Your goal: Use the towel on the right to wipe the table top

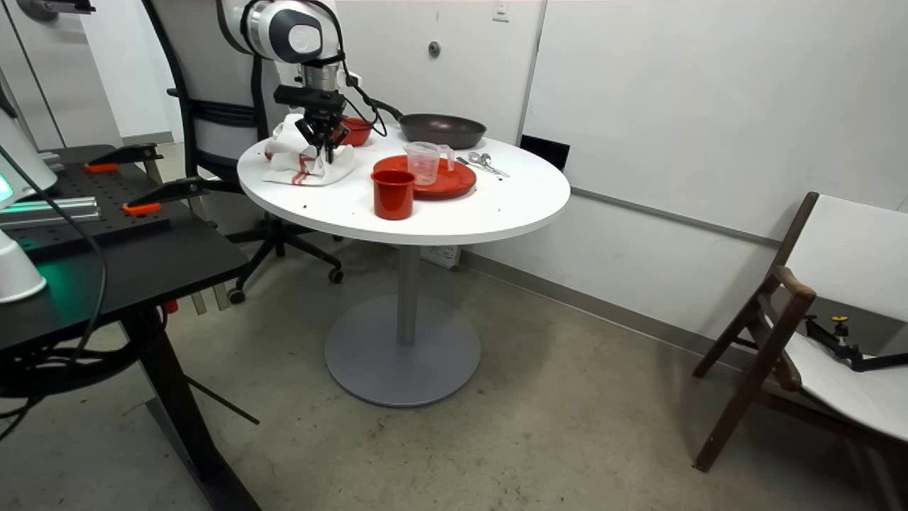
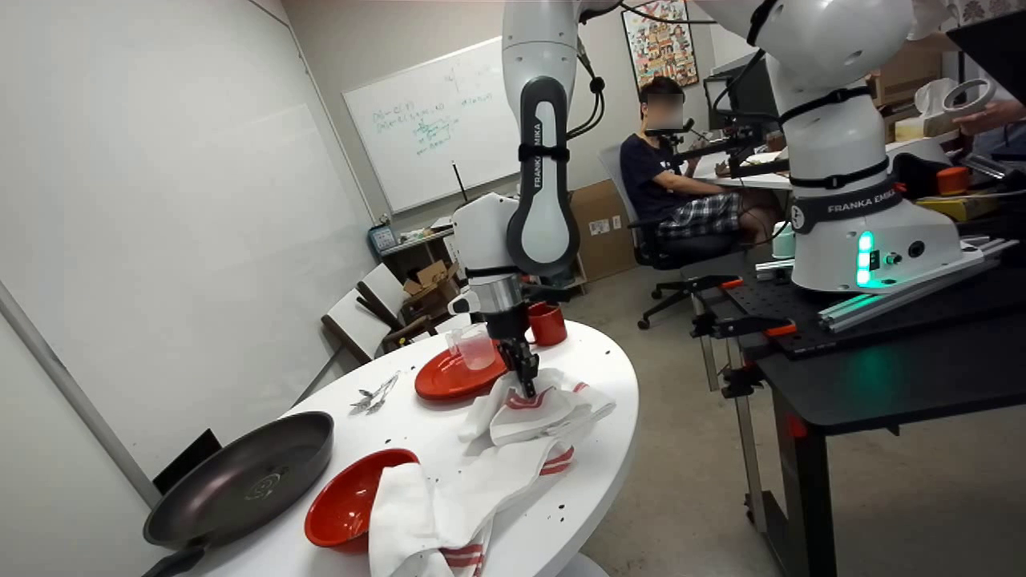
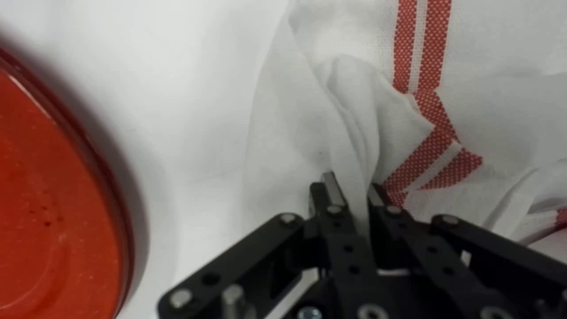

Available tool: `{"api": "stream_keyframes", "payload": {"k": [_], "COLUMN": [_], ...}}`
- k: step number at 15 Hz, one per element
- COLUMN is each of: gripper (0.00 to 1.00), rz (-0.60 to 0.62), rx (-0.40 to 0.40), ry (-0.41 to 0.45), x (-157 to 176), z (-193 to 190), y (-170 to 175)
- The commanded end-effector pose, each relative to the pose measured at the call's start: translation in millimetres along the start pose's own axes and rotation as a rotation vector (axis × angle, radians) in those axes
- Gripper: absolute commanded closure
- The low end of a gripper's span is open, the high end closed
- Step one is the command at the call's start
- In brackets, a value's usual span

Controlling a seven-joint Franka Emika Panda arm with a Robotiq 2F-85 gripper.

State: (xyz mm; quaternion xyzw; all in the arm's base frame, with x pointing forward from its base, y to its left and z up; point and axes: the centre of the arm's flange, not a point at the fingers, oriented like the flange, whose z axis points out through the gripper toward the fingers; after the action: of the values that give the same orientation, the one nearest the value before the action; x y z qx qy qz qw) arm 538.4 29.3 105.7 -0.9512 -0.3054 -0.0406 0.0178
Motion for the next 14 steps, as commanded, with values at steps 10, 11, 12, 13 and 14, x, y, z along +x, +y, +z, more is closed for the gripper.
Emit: {"api": "stream_keyframes", "payload": {"k": [10, 11, 12, 13, 14], "gripper": [0.97, 0.89, 0.89, 0.89, 0.89], "rz": [0.038, 0.029, 0.03, 0.031, 0.032], "rx": [-0.032, -0.027, -0.029, -0.03, -0.03], "ry": [0.024, 0.036, 0.035, 0.034, 0.033], "x": [0, 7, 7, 6, 6], "z": [-41, -30, -31, -31, -32], "y": [8, 11, 12, 12, 13]}}
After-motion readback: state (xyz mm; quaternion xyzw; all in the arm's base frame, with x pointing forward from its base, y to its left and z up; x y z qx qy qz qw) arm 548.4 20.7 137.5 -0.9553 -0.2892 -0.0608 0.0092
